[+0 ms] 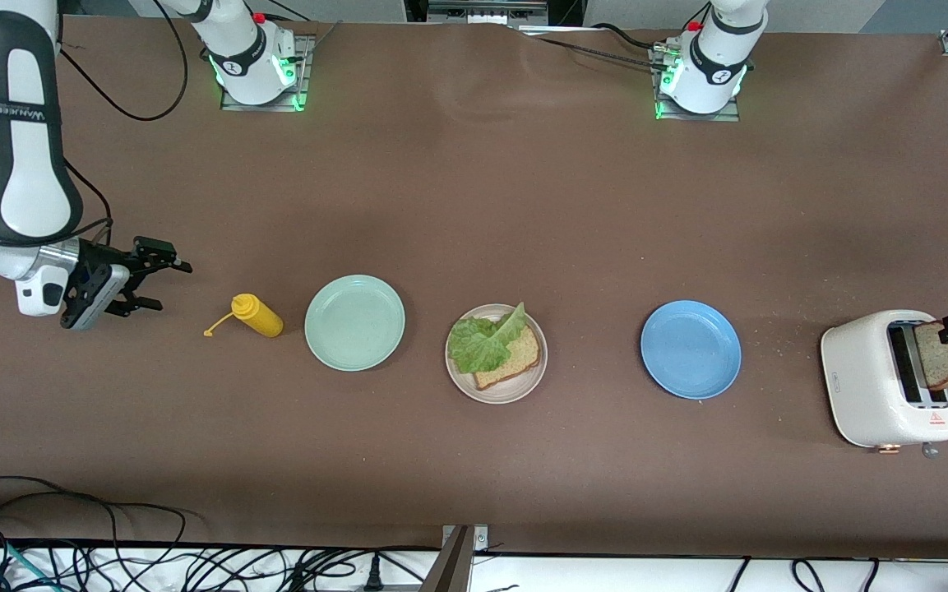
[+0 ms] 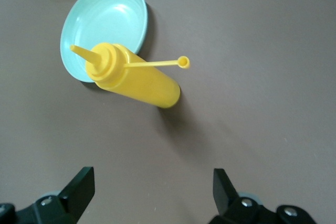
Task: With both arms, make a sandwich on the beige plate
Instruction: 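Reach the mustard with the right gripper while the left gripper grasps toast, then lift the mustard with the right gripper while the left gripper lifts toast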
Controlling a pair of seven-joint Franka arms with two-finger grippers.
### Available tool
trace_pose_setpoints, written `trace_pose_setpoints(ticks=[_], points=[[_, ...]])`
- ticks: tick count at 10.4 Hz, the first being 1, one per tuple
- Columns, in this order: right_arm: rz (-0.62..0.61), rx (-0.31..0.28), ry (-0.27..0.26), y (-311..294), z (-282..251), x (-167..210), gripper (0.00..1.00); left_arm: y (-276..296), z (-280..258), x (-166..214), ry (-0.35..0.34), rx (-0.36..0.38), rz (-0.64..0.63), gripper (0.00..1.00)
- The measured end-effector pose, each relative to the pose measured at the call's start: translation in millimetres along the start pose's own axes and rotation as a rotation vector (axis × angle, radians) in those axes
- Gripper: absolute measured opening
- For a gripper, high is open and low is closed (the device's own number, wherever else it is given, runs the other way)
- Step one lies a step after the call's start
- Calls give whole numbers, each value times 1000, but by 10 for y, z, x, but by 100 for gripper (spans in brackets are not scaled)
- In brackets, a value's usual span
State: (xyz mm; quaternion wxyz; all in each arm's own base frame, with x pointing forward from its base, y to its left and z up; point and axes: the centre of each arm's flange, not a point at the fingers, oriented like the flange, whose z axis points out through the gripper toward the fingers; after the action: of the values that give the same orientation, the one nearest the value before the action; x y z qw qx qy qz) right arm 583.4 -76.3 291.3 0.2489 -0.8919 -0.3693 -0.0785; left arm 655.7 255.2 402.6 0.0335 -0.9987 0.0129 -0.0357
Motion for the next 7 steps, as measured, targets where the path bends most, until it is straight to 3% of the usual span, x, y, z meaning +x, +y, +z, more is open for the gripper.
trace_pose_setpoints(ticks=[4,6,7], points=[[-157,143,246,178,482,-239,100,22,260,27,-15,-22,2,98],[-218,179,324,178,698,-231,100,13,281,51,4,-19,1,89],[-259,190,371,168,772,-211,100,1,291,62,15,-17,0,79]])
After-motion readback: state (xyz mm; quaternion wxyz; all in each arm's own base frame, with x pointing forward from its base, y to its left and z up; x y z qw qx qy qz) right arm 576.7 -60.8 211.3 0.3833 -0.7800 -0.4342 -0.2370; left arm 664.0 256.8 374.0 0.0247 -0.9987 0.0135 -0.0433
